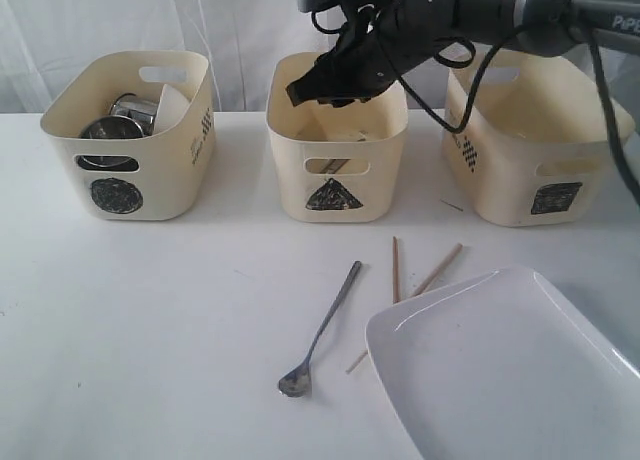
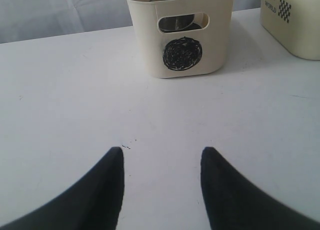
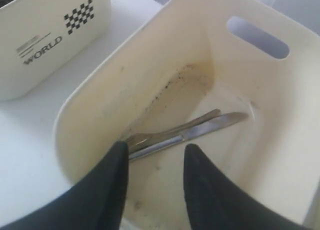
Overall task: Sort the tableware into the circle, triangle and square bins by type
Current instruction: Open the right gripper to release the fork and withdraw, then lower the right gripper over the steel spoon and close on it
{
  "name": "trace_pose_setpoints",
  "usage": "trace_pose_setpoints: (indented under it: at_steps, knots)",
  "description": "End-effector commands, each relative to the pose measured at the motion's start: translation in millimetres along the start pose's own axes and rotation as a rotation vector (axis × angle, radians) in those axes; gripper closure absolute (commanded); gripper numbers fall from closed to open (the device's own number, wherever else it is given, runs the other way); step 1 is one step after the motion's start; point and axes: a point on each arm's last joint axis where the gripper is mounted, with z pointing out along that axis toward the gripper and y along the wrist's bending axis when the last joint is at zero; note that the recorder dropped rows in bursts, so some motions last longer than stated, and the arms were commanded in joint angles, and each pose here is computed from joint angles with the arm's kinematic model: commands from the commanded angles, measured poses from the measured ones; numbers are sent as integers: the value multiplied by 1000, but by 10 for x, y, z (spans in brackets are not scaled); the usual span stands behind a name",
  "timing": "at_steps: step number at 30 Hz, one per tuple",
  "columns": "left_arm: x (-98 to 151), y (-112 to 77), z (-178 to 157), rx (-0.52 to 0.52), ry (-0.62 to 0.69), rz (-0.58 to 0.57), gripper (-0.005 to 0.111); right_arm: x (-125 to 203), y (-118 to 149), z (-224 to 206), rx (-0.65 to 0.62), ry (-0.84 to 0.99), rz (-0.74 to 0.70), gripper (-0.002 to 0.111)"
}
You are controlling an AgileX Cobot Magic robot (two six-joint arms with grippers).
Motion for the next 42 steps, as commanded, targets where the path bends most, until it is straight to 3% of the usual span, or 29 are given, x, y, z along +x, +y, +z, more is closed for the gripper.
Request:
trace_pose_setpoints:
  at_steps: [1, 7, 12, 17, 21, 25, 42]
  knots:
    - [1, 0, -1, -1, -8, -13, 54, 150, 286, -166, -78, 159, -64, 73]
    - [1, 0, -1, -1, -8, -13, 54, 434, 682, -298, -196, 403, -134, 73]
    - [1, 0, -1, -1, -8, -13, 54, 624, 899, -301, -222, 539, 53, 73]
    - [1, 0, -1, -1, -8, -13, 54, 872, 927, -224, -174, 612, 202, 73]
    - [1, 0, -1, -1, -8, -13, 54, 1090, 926, -140, -77, 637, 454, 72]
    - [1, 0, -1, -1, -8, -13, 54, 1316, 897, -76, 22, 647, 596, 72]
    - [1, 0, -1, -1, -8, -13, 54, 1342, 914, 17, 6, 521, 734, 72]
